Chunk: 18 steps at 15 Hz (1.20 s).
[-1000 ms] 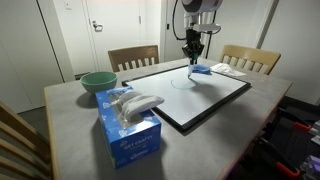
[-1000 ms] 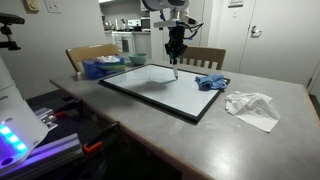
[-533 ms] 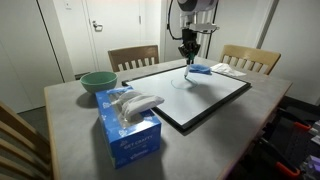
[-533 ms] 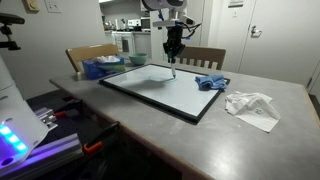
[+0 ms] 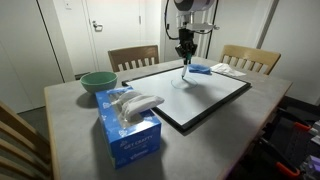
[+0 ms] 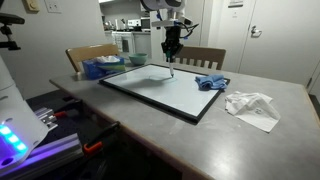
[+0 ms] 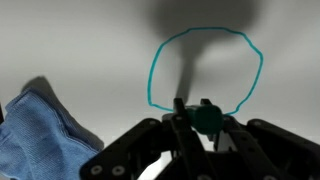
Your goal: Use the marker in the bowl to draw a circle on the white board then put it back
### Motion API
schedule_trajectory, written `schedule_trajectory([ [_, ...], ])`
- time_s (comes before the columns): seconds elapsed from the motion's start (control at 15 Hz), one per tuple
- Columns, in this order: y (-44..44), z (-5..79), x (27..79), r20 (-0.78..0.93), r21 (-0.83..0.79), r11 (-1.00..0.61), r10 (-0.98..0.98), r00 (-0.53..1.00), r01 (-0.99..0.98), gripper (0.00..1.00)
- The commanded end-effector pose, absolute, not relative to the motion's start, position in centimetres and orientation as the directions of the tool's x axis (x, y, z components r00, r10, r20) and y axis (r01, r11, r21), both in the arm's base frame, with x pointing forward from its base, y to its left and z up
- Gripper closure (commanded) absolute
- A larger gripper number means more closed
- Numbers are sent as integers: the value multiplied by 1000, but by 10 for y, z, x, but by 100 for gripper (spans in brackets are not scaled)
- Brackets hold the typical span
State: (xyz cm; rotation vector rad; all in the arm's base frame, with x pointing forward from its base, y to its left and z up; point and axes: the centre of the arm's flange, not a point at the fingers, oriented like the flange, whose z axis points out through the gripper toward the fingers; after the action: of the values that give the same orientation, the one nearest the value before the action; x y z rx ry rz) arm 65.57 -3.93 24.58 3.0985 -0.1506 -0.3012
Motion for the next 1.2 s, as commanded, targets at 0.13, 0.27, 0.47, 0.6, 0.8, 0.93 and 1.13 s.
schedule_trajectory([
  [0.13,-29,239,665,-214,44,-998,-49,976,-41,95],
  [0.27,-23,238,667,-216,44,-999,-40,976,-31,95],
  [0.47,-15,237,669,-222,43,-999,-25,975,-16,95],
  [0.6,-12,235,674,-226,43,-999,-15,974,-5,95],
  [0.8,-7,235,679,-234,48,-999,-2,972,9,95],
  [0.93,-4,234,682,-238,49,-999,6,971,18,95],
  [1.13,4,234,686,-247,47,-998,21,969,33,95],
])
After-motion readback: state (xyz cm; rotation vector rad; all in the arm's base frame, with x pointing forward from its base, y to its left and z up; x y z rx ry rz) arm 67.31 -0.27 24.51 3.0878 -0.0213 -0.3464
